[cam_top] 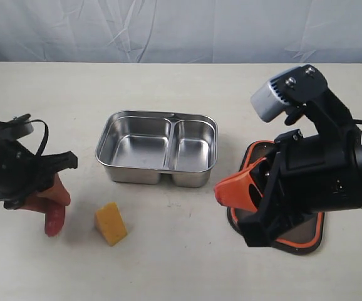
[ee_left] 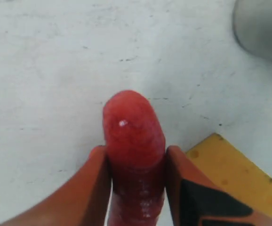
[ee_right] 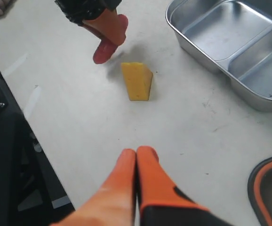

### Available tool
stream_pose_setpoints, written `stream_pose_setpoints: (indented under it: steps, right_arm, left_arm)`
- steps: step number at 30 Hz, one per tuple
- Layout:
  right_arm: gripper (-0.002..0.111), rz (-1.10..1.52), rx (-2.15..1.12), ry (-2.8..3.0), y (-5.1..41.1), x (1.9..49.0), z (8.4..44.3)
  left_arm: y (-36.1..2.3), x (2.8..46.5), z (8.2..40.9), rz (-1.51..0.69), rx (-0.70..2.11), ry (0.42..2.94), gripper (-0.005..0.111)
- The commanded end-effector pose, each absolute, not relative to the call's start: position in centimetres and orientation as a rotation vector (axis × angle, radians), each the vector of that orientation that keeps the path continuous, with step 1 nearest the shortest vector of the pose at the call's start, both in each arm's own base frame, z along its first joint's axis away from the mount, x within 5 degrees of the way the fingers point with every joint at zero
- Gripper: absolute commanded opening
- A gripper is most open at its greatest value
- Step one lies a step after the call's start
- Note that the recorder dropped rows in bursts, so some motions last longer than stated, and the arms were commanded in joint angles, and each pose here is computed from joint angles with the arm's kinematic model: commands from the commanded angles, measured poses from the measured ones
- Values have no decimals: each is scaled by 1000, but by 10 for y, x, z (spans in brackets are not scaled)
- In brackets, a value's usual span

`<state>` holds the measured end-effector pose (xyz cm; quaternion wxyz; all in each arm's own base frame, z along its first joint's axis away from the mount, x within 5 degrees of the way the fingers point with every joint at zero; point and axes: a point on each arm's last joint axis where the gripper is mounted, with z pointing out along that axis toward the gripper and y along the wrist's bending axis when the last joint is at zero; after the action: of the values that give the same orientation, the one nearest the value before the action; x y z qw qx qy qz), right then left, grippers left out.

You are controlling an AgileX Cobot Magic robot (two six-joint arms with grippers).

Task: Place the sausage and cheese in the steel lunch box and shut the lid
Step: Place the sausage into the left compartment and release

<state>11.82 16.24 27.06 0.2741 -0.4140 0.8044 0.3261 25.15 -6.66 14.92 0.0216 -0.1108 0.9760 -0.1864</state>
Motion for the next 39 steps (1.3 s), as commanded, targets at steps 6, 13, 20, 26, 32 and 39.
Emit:
stream_pose_setpoints:
  steps: [6,13,20,26,32,39]
  right_arm:
    - [0,849,-1095,2136,162,121,274]
    - [0,821,-1057,2111,162,125,275]
    - [0,815,-1051,2107,162,126,276]
    - [0,823,-1040,2117,162,126,276]
    - [0,823,-1035,2117,162,126,276]
    - [0,827,-1038,2122,162,126,275]
  left_arm:
    - [-81,280,226,-779,-153,2659,0]
    - [-109,312,245,-800,13,2540,0]
    - [-133,340,220,-774,74,2582,0]
    - [-140,353,214,-808,114,2580,18]
    - [-143,354,215,-856,114,2577,58]
    - [-144,348,214,-880,177,2624,52]
